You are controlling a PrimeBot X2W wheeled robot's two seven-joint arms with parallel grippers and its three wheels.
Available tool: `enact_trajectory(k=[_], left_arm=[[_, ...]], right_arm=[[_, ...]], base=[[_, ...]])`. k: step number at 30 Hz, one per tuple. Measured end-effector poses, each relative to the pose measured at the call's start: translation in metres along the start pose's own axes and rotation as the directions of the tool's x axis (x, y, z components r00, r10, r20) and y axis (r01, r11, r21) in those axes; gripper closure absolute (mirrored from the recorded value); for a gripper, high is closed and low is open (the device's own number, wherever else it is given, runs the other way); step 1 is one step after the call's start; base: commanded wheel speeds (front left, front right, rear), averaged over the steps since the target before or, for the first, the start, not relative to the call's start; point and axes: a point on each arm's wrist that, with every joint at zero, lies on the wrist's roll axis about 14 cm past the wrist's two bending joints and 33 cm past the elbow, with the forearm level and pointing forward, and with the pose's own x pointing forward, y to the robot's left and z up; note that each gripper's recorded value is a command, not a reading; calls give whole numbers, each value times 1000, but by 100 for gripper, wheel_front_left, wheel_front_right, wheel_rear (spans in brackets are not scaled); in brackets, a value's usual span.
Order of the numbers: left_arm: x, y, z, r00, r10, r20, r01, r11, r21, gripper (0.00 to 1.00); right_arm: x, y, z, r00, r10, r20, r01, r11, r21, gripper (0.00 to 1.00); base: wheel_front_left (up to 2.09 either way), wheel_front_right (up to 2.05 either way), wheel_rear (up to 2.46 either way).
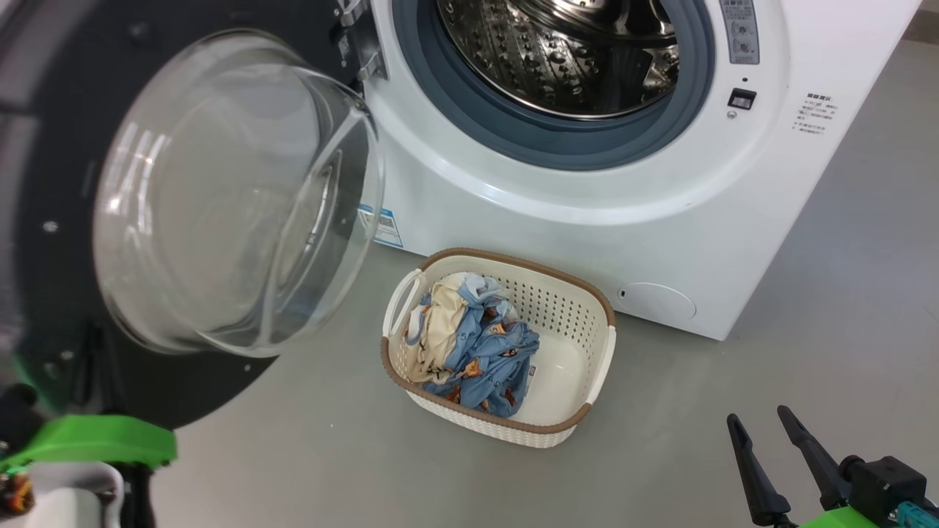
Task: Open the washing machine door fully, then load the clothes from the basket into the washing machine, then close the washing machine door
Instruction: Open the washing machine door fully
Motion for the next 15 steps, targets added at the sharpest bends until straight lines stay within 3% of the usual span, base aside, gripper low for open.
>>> enact_trajectory(k=[15], left_arm=[[31,32,21,996,88,21,-89,994,68,100]], right_arm=[[3,-12,-2,1000,-18,-5,18,1000,-6,0]], base=[[0,0,0]])
